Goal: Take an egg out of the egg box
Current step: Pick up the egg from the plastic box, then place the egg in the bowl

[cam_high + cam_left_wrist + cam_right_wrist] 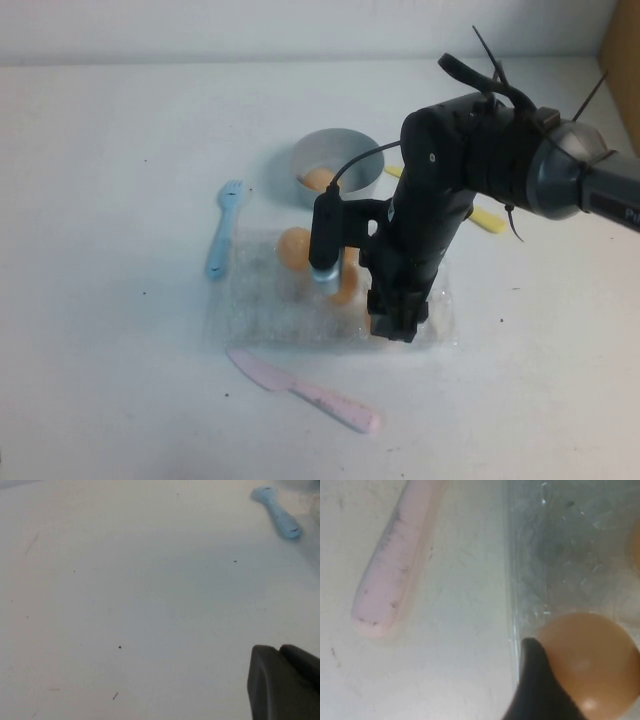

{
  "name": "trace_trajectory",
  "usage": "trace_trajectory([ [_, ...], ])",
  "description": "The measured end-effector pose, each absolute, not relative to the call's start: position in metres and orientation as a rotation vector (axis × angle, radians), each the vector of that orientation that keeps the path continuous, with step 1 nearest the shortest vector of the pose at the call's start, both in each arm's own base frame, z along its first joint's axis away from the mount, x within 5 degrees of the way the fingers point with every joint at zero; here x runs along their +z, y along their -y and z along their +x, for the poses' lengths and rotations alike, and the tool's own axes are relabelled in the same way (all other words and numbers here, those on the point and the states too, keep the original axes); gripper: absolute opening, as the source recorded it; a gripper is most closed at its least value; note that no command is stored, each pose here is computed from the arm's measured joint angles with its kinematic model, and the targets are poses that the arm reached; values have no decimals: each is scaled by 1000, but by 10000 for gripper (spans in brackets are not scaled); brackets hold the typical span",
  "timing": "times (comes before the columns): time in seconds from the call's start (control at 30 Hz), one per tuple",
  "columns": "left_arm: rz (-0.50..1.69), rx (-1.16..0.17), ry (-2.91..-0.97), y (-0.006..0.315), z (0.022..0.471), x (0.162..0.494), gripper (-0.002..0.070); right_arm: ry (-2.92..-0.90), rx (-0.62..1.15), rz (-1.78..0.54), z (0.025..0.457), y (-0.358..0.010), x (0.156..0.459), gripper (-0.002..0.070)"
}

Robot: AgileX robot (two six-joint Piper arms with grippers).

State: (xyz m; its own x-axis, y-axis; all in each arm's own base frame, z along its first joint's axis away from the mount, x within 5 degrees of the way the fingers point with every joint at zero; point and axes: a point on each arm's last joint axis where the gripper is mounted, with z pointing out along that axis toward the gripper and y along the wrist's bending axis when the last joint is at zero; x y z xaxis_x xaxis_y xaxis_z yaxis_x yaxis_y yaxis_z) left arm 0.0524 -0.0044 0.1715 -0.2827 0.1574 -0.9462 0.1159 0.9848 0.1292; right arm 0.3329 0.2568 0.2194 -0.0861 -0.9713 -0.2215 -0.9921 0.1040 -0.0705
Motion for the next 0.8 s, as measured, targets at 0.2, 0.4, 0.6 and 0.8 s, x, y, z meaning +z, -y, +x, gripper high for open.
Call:
trace_trajectory([
  [0.2,198,41,-1862,4,52,172,-3,-2131,97,-1950,329,-251,241,353],
  [0.4,198,41,-1862,4,52,172,-3,-2081,63,-1923,321,-244,269,353],
  [0.6,198,41,-1862,4,52,172,-3,-2077,7,-1582,334,-246,298,352],
  [0.8,198,41,-1862,4,52,172,-3,-2061,-82,-1231,373,-257,313,352],
])
